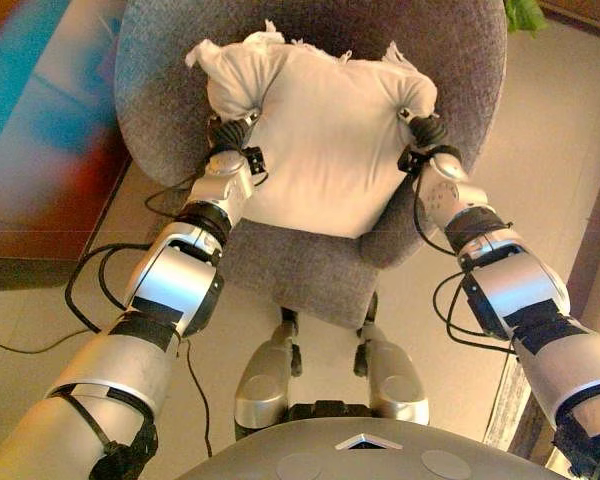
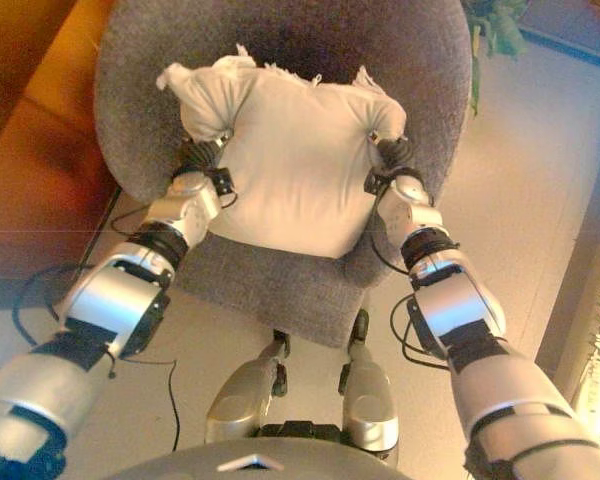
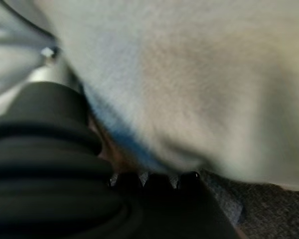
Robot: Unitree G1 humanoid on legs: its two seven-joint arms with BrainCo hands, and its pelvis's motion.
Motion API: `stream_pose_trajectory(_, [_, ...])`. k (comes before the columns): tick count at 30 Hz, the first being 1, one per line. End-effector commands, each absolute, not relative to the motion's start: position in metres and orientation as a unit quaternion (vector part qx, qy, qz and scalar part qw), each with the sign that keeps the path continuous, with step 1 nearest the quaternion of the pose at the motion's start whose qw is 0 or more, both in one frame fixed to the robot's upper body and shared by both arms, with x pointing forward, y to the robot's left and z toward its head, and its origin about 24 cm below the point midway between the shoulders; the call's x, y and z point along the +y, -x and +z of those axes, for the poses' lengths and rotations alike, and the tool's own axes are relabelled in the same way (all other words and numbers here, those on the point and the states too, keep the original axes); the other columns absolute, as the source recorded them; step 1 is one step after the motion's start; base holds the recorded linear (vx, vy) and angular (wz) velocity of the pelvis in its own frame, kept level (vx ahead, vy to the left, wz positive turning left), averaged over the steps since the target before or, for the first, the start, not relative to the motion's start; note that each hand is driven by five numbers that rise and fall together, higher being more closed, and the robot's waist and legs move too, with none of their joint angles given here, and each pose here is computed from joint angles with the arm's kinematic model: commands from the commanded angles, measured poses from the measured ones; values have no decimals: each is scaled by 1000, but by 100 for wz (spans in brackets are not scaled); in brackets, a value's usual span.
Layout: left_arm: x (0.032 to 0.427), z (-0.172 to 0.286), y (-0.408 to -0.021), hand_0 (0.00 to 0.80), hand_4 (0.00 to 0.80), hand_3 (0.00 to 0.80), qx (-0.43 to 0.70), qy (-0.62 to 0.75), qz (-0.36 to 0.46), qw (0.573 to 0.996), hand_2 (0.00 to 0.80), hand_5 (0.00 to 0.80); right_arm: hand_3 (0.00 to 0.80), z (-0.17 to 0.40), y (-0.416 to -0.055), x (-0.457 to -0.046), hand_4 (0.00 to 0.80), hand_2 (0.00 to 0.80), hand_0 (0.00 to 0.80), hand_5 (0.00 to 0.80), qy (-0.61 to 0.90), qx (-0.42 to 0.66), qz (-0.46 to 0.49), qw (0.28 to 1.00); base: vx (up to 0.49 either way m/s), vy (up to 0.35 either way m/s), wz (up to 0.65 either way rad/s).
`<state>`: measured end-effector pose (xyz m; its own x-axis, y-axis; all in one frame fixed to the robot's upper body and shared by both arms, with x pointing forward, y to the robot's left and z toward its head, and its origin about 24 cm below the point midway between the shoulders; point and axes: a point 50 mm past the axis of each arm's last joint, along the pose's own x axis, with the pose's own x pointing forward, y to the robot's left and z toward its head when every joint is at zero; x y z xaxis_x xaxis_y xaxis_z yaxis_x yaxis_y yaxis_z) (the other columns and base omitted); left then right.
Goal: Pick up the cushion and take it to the sofa
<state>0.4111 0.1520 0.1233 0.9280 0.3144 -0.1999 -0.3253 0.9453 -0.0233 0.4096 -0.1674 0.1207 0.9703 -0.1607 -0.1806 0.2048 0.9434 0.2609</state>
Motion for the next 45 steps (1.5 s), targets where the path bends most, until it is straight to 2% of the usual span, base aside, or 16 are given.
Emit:
stream_pose_trajectory(1, [131, 169, -425, 0, 0, 0, 56, 4, 140, 989, 0, 0, 129, 180, -426, -150, 129, 129, 129, 129, -171, 17, -87, 981, 20, -8, -7])
stream_pose_trajectory(2, [133, 170, -425, 0, 0, 0, 55, 6, 144, 988, 0, 0, 0, 181, -426, -153, 0, 0, 0, 0, -169, 15, -93, 981, 13, -11, -10])
stream_pose_trajectory(9, [153, 181, -424, 0, 0, 0, -4, -11, 159, 987, 0, 0, 0, 203, -422, -188, 0, 0, 0, 0, -117, -62, -130, 983, 2, -24, -4])
stream_pose_trajectory(14, [185, 176, -411, 0, 0, 0, -52, -10, 222, 974, 0, 0, 0, 224, -408, -209, 0, 0, 0, 0, -113, -158, -147, 970, -12, -58, -1])
stream_pose_trajectory(19, [210, 180, -399, 0, 0, 0, -89, -19, 268, 959, 0, 0, 0, 236, -392, -240, 0, 0, 0, 0, -93, -207, -176, 958, -21, -45, 2])
stream_pose_trajectory(24, [231, 173, -390, 0, 0, 0, -85, -15, 292, 953, 0, 0, 0, 242, -380, -267, 0, 0, 0, 0, -79, -233, -215, 945, -22, -35, 6])
stream_pose_trajectory(29, [269, 157, -376, 0, 0, 0, -59, -12, 360, 931, 0, 0, 0, 244, -366, -294, 0, 0, 0, 0, -71, -245, -270, 929, 18, 4, 0])
stream_pose_trajectory(36, [324, 143, -345, 0, 0, 0, -50, -16, 435, 899, 0, 0, 0, 225, -343, -327, 0, 0, 0, 0, -39, -224, -311, 923, 103, 9, -4])
stream_pose_trajectory(40, [330, 126, -326, 0, 0, 0, -56, -23, 421, 905, 0, 0, 0, 198, -324, -330, 0, 0, 0, 0, -7, -208, -325, 922, 64, -38, -1])
stream_pose_trajectory(43, [320, 90, -305, 0, 0, 0, -29, -32, 399, 916, 0, 0, 0, 160, -303, -333, 0, 0, 0, 0, 4, -171, -345, 923, 48, -49, 0])
stream_pose_trajectory(45, [312, 42, -272, 0, 0, 0, 26, -23, 390, 920, 0, 0, 0, 113, -270, -343, 0, 0, 0, 0, 3, -116, -371, 922, 107, -45, 1])
